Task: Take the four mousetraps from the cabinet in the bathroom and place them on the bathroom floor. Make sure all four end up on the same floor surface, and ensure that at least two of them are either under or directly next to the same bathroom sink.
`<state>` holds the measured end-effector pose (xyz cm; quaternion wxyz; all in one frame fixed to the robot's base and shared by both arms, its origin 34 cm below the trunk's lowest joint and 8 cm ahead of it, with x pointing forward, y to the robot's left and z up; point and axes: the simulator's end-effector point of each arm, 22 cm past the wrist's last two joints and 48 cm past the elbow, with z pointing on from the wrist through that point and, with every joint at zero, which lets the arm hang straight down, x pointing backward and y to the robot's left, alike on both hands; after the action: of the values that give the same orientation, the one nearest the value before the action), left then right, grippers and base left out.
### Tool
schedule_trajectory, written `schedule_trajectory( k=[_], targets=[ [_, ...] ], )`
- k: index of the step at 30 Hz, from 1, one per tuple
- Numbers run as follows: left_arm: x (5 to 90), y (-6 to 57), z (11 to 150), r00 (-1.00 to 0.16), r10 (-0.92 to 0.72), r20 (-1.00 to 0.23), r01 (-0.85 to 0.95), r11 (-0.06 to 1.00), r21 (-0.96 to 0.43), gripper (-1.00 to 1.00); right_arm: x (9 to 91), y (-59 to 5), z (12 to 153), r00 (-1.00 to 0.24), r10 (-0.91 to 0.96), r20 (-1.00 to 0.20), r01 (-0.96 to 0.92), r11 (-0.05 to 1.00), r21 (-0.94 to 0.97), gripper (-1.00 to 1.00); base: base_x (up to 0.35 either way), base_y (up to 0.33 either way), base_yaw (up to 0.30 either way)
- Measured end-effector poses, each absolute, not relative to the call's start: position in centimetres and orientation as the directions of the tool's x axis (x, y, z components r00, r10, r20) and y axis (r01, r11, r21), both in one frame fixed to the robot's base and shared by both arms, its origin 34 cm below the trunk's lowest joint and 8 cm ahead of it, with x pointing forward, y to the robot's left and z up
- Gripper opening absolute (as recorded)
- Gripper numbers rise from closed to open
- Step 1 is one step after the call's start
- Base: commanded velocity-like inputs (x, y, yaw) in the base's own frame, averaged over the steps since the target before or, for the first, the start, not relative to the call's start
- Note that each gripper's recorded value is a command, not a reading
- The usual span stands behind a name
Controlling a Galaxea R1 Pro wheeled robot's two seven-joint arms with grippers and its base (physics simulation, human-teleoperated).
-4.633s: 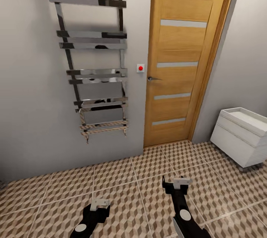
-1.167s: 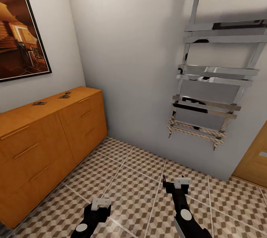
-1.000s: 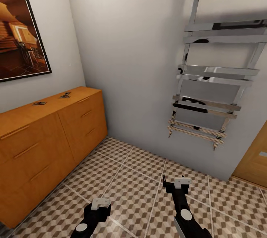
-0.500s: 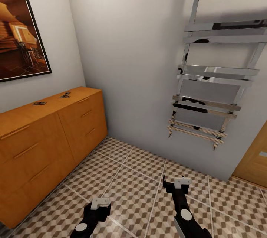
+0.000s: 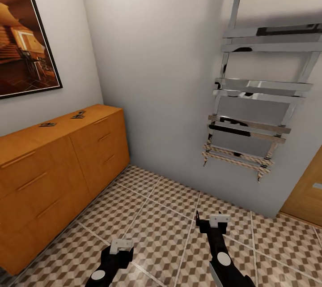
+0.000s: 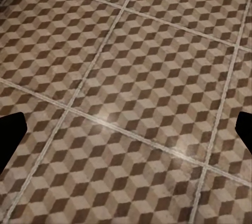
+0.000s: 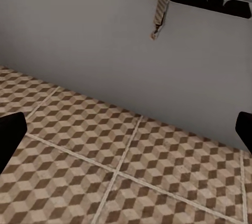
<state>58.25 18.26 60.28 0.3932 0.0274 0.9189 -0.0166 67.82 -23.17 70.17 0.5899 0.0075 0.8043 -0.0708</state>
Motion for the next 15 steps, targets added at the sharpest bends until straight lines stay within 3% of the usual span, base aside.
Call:
schedule_trajectory(
  k=[5, 15],
  targets=[
    [58.09, 18.23, 60.1, -0.693, 0.038, -0.72, 0.065, 0.998, -0.01, 1.0, 67.82, -23.08, 70.18, -0.304, -0.07, -0.95, 0.096, 0.99, -0.104, 1.0, 0.0, 0.0, 0.193],
    [57.92, 18.19, 59.92, -0.696, 0.038, -0.717, 0.066, 0.998, -0.011, 1.0, 67.81, -23.06, 70.17, -0.304, -0.07, -0.95, 0.096, 0.99, -0.103, 1.0, 0.013, -0.01, 0.275]
  ],
)
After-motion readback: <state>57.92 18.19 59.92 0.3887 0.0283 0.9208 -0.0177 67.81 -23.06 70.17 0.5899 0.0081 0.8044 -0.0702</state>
